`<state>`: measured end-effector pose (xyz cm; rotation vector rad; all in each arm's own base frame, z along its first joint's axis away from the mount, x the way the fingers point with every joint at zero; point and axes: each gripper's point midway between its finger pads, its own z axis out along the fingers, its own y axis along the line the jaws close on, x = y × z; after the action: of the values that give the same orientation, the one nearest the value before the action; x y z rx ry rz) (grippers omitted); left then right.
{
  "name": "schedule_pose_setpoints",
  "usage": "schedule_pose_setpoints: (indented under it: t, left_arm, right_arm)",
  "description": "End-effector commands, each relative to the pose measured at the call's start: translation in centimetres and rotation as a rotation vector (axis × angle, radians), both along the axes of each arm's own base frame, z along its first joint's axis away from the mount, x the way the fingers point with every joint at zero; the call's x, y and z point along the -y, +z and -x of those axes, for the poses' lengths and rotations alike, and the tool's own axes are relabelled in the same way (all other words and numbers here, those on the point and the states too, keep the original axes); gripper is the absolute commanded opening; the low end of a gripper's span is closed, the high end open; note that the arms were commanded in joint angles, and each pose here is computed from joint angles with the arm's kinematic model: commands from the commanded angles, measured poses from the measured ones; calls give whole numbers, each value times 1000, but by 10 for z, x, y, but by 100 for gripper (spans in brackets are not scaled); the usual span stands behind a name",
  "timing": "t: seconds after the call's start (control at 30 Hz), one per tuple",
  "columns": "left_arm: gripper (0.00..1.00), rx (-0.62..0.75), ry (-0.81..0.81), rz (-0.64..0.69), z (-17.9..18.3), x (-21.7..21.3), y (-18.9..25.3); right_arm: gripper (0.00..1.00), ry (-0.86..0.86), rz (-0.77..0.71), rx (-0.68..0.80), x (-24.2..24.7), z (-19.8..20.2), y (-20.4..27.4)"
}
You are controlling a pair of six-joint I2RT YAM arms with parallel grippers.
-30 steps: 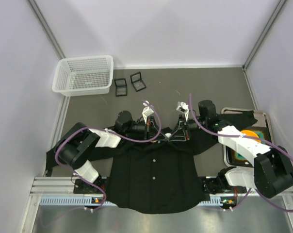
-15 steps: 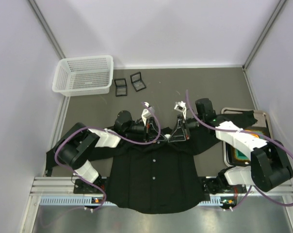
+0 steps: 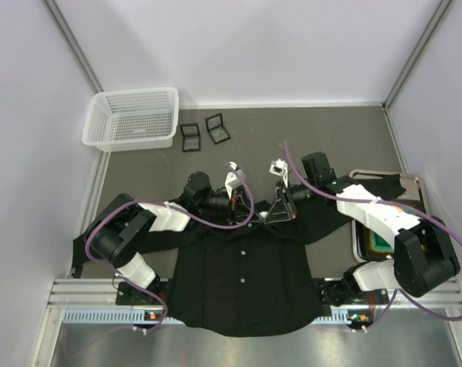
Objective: Pin the brooch onto the clothing
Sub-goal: Pin the brooch to the clothes.
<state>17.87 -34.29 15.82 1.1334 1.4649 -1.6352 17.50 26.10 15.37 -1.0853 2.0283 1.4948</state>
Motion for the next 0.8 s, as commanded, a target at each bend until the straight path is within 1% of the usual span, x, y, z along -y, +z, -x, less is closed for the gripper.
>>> schedule_pose_setpoints:
  t: [0.0,0.17,0.27,0.3,0.33,0.4,0.47,0.63,0.77]
  left_arm:
    - [0,180,-46,98,4,12,40]
    - [0,196,-49,99,3,13,42]
    - [0,231,-51,94,5,13,41]
    - [0,278,-50,101,5,12,43]
    - [0,263,-56,73,6,11,37]
    - [0,304,-54,68,7,9,39]
    - [0,320,-50,71,8,7,40]
    - [0,351,-37,65,9,5,39]
    - [0,378,-48,64,12,5,38]
  right_arm:
    - [8,-24,51,104,-9,-21,5]
    - [5,-47,101,102,-9,-27,2]
    - [2,-58,116,72,-9,-27,-1]
    - [1,-64,119,64,-9,-28,0]
    - [0,-64,119,60,-9,-28,0]
    - [0,-81,129,47,-8,-30,-1]
    - [0,-92,135,45,-8,-31,-1]
    - [0,-156,164,-13,-1,-41,-8]
    - [0,-175,177,-63,-2,-43,-8]
